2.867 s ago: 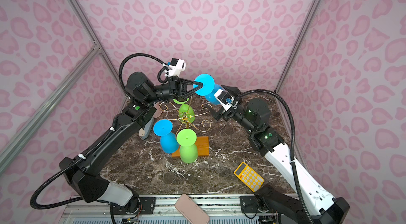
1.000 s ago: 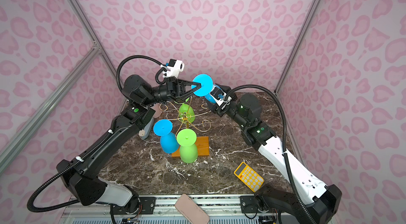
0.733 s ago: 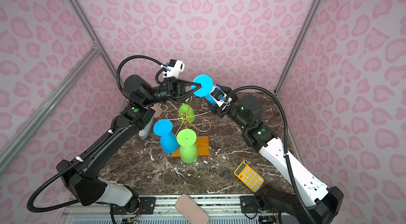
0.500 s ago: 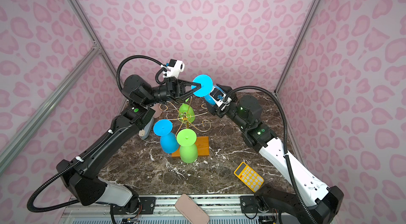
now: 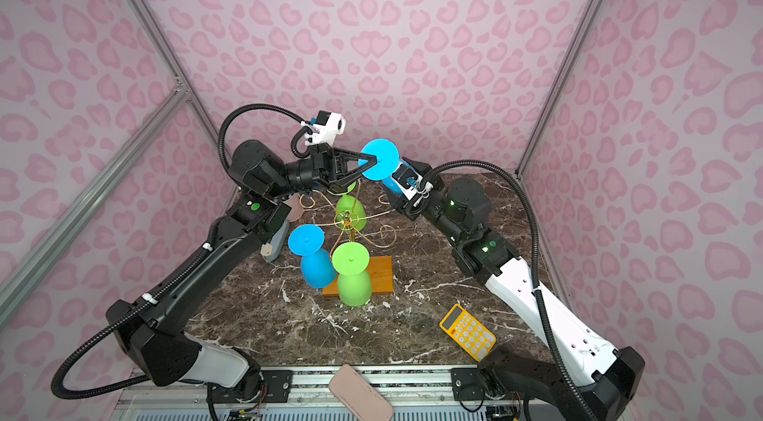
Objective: Take the wine glass off the wine glass rack
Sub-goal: Pass the wine glass.
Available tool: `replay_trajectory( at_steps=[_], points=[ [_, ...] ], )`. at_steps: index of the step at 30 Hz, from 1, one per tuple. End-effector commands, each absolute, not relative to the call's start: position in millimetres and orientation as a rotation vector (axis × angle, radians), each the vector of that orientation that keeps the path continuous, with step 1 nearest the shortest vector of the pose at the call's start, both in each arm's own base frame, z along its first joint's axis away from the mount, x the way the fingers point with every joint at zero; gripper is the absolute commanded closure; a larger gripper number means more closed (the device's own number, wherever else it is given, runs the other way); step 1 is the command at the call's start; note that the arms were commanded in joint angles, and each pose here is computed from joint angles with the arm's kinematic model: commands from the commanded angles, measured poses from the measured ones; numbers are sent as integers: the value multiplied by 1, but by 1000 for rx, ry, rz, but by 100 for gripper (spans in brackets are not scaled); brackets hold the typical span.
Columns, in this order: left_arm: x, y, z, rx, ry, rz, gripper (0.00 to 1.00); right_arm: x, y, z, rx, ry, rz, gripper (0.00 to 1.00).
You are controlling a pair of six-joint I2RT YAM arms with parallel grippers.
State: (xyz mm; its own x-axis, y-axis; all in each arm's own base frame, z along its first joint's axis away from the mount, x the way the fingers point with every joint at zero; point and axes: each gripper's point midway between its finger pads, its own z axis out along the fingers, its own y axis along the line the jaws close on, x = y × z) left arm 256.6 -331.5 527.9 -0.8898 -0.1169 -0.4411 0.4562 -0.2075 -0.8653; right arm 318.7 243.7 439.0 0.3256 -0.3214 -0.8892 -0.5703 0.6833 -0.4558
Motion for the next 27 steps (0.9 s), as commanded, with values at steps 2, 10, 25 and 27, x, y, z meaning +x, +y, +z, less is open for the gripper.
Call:
replay_trajectory(
  at_steps=[2,10,25,27],
  points=[
    [255,-329,534,426,1641,-2141,87,315,243,448,-842,1245,202,37],
    [261,-320,539,412,1621,-2109,47,314,233,449,-844,1265,143,38],
    [300,-285,545,319,1585,-1981,16,352,201,440,-728,1481,20,39],
    [304,-276,549,310,1565,-1954,9,362,193,434,-723,1559,-15,40]
  ],
)
